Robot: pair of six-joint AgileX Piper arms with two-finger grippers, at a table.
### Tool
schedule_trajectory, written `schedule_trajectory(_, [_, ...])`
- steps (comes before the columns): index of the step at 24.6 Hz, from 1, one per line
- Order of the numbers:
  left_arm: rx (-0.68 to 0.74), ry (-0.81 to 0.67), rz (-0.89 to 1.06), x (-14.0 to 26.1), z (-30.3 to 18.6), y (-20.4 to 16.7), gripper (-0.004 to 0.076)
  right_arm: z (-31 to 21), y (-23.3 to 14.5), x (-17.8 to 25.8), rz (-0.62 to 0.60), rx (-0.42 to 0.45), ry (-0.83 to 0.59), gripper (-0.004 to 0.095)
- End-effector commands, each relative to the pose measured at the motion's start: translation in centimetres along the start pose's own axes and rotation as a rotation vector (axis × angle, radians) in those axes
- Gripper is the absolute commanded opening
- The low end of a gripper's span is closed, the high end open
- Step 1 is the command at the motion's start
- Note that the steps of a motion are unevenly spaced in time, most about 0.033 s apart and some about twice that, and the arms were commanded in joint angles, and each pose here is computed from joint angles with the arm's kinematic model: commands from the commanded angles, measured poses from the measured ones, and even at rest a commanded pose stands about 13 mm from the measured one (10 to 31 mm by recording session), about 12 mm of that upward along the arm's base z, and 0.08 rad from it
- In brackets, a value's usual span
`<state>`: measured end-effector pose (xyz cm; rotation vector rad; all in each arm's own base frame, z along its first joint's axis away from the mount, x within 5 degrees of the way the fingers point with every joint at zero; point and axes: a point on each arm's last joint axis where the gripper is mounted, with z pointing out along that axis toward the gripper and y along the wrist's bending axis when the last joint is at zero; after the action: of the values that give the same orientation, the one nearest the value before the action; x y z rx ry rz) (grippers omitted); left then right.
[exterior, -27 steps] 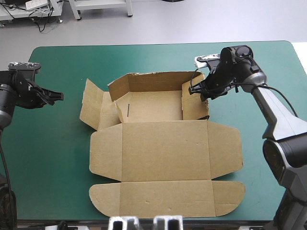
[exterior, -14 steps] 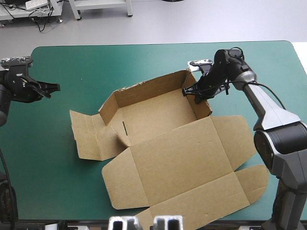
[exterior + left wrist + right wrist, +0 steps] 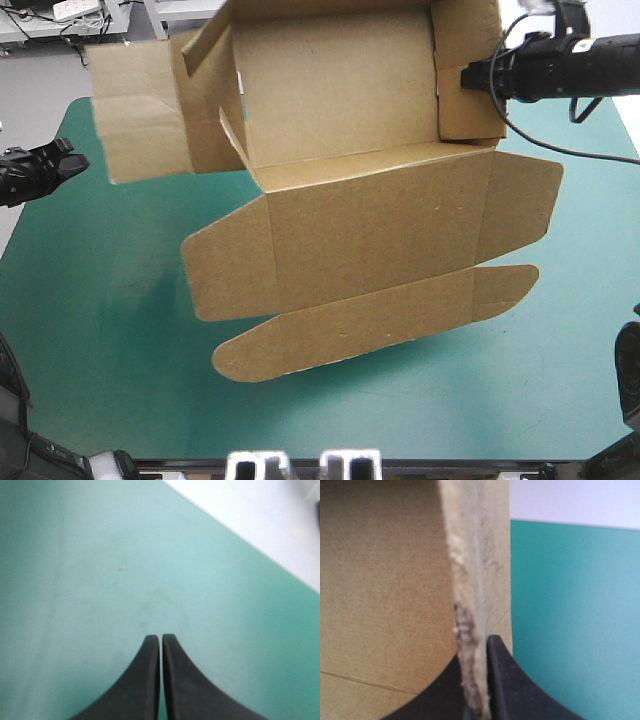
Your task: Fold the box
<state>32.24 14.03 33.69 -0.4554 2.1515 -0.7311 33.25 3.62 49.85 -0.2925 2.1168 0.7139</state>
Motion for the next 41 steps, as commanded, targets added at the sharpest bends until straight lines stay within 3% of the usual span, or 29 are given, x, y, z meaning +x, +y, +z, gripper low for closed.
schedule_trajectory(1, [0.294, -0.101, -0.007, -1.5, -0.9, -2.9, 0.0006, -6.1, 4.4, -1.3, -0.045, -0.2, -0.193, -0.0023])
schedule_trajectory(2, [0.451, -0.104, -0.026, -1.6, -0.6, -3.4, 0.0006, -7.4, 5.2, -1.4, -0.063, -0.225, -0.233, -0.0023])
schedule_trajectory(4, [0.614, -0.136, -0.076, -2.0, -0.6, -4.1, 0.0006, -8.5, 6.0, -1.2, -0.095, -0.216, -0.255, -0.0023])
schedule_trajectory(7, [0.685, -0.158, -0.068, -2.0, -0.9, -6.2, 0.0006, -8.8, 6.5, -1.2, -0.101, -0.239, -0.264, -0.0023])
schedule_trajectory(17, [0.953, -0.111, 0.283, 0.3, -5.4, -21.0, 0.0006, -8.7, 6.4, -1.1, -0.128, -0.232, -0.264, -0.0023])
schedule_trajectory(20, [0.973, -0.117, 0.319, 0.3, -7.0, -22.4, 0.0006, -8.6, 6.2, -1.1, -0.13, -0.217, -0.259, -0.0023])
schedule_trajectory(31, [0.825, -0.075, 0.44, 1.8, -10.0, -24.1, 0.0006, -8.6, 5.7, -1.4, -0.133, -0.158, -0.289, -0.0023])
schedule_trajectory(41, [0.878, -0.021, 0.472, 3.6, -10.1, -26.1, -0.001, -6.9, 4.4, -1.6, -0.104, -0.132, -0.248, -0.0021])
